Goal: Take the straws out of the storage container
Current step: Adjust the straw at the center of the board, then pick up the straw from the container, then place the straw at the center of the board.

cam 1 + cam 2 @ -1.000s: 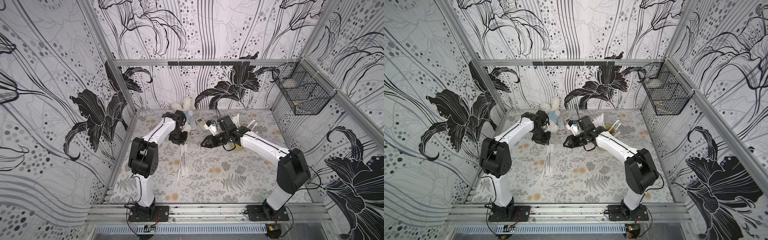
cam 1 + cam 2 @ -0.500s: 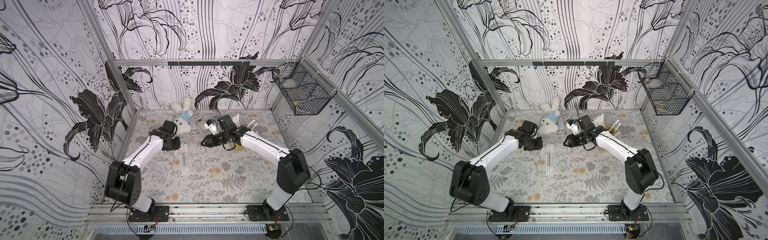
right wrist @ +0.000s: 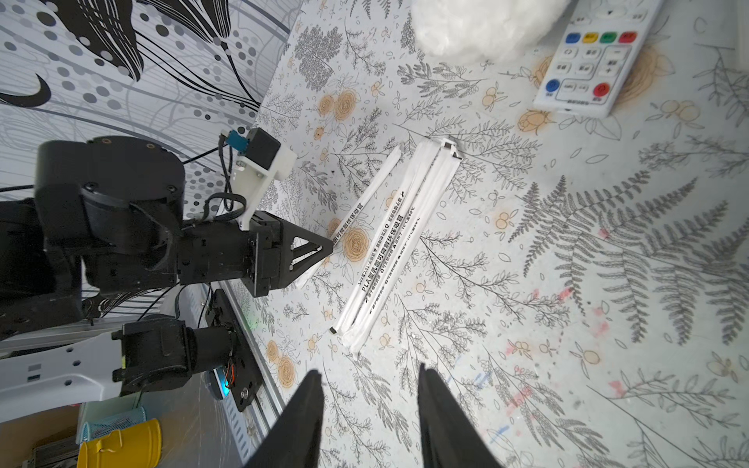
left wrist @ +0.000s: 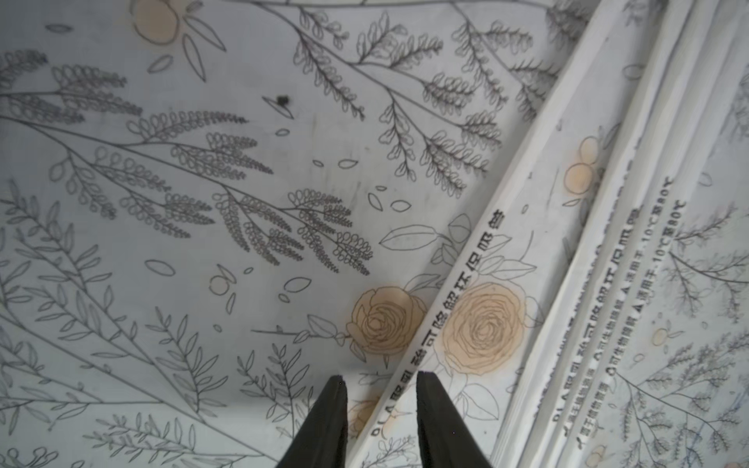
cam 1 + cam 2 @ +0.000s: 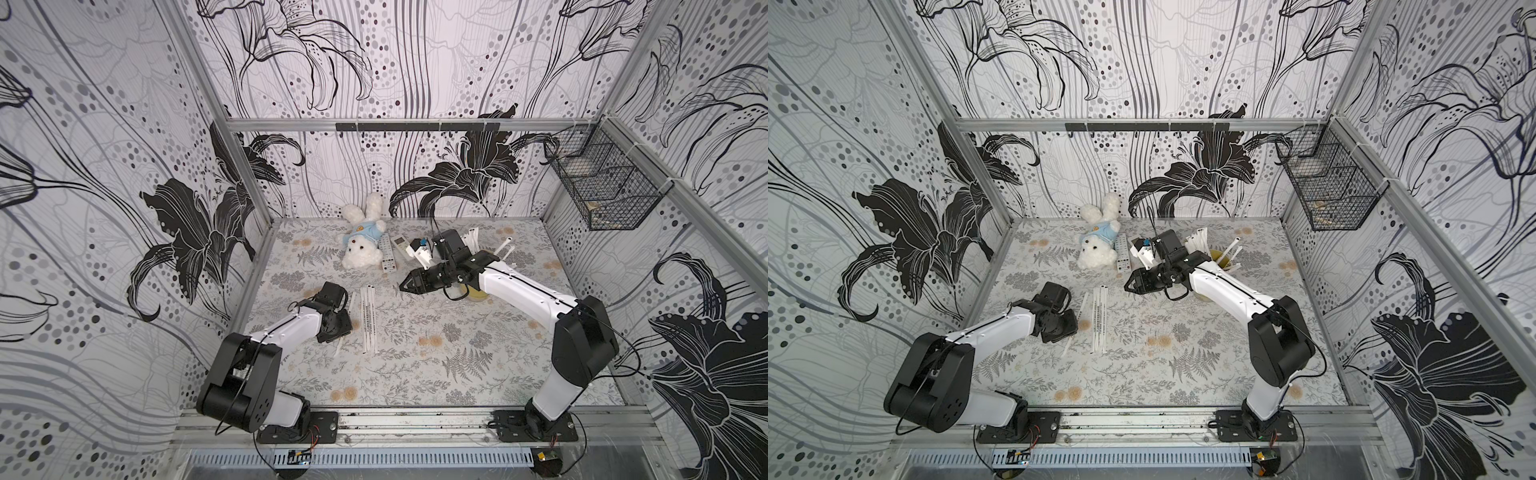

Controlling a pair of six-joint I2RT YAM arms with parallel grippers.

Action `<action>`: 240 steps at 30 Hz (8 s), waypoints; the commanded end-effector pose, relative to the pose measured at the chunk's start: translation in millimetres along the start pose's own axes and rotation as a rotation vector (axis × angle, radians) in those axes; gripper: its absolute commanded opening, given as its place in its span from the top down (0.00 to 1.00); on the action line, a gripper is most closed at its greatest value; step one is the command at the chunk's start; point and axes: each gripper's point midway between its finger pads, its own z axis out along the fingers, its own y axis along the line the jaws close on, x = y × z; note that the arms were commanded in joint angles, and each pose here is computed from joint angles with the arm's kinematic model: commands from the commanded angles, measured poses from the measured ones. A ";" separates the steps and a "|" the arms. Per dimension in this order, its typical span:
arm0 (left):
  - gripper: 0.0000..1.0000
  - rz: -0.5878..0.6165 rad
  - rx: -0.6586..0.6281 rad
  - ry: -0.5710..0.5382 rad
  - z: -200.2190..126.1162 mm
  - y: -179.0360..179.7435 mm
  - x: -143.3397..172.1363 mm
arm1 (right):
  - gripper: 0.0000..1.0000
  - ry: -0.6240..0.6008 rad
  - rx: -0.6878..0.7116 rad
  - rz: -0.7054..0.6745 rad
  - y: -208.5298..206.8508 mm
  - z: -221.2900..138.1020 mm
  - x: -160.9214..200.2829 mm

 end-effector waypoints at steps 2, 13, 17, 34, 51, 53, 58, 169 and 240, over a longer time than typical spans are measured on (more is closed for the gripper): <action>0.68 -0.004 0.065 -0.041 2.3 -12.9 -11.5 | 0.58 0.003 -0.001 0.007 0.9 4.5 -0.6; 0.69 0.023 0.155 0.002 16.5 -36.0 -3.8 | 0.59 0.005 0.002 0.011 -0.1 6.0 0.2; 0.69 0.035 0.183 0.024 18.8 -45.6 1.6 | 0.59 0.006 0.006 0.013 -1.9 8.2 -0.7; 0.68 0.071 0.235 -0.167 -31.1 -72.8 -33.3 | 0.58 -0.135 0.176 -0.092 1.2 -42.6 -35.6; 0.66 0.656 0.880 -0.778 -203.7 -290.9 -30.4 | 0.65 -0.416 0.749 -0.092 -137.5 -197.6 -60.7; 0.67 0.680 0.947 -0.757 -201.1 -311.6 -23.2 | 0.64 -0.427 0.750 -0.090 -146.8 -195.4 -59.6; 0.70 0.730 1.096 -0.702 -194.4 -356.1 -4.4 | 0.62 -0.426 0.757 -0.078 -160.3 -186.2 -62.8; 0.71 0.839 1.106 -0.679 -190.9 -399.3 7.6 | 0.92 -0.442 0.893 -0.001 -189.5 -231.1 -83.3; 0.71 0.387 0.432 -0.495 -148.5 -111.4 12.6 | 0.90 0.293 -0.105 0.296 -7.9 161.7 -3.5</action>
